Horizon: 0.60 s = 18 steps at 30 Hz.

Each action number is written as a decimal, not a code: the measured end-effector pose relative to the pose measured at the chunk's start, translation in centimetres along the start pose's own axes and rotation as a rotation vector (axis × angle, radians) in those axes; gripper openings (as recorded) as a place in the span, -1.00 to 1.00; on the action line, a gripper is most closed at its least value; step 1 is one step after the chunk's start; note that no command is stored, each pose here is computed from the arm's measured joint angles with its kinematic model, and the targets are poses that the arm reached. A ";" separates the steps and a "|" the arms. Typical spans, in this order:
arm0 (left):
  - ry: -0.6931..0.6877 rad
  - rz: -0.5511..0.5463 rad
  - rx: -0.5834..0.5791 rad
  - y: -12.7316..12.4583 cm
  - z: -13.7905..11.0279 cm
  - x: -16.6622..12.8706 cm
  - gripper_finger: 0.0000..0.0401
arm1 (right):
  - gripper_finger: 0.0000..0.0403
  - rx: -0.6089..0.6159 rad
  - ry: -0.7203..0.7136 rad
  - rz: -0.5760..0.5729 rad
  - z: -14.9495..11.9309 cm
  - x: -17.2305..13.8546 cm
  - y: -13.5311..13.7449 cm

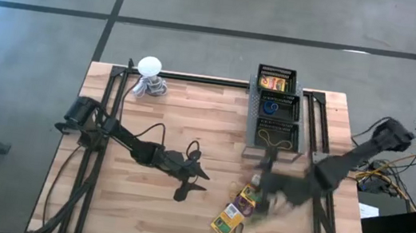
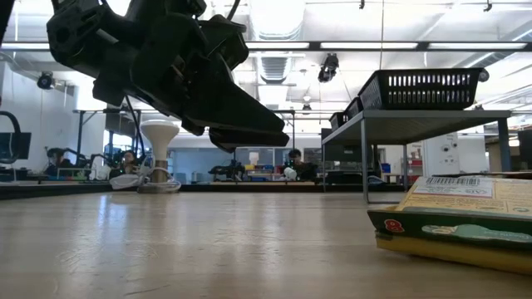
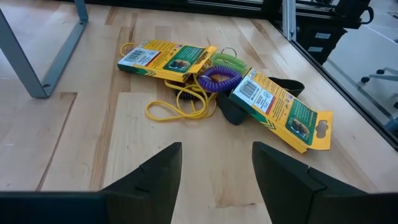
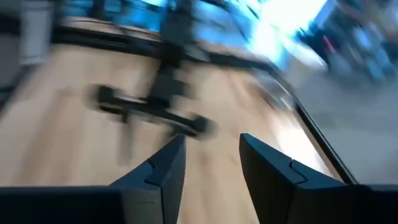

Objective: Pick & Place Office Desk Supplies
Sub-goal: Put the crayon box into the top black bin on the shelf

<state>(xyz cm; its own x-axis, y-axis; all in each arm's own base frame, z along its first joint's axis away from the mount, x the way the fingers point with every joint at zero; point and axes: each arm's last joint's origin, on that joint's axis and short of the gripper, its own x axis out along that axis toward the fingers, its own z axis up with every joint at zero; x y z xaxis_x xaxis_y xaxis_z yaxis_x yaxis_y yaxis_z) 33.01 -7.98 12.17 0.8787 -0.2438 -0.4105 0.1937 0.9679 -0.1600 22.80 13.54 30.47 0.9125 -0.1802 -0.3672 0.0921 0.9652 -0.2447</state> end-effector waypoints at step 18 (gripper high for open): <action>-0.004 -0.001 -0.014 0.0 0.0 0.0 0.00 | 0.01 0.064 0.506 0.519 -6.4 8.6 14.9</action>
<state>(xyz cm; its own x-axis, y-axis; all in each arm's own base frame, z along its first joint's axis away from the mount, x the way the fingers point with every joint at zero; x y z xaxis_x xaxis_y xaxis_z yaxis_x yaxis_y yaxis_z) 33.02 -7.98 12.21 0.8803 -0.2441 -0.4068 0.1881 0.9668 -0.1732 29.49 25.13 17.96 0.5503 0.2535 -0.7956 -0.2655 0.9565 0.1212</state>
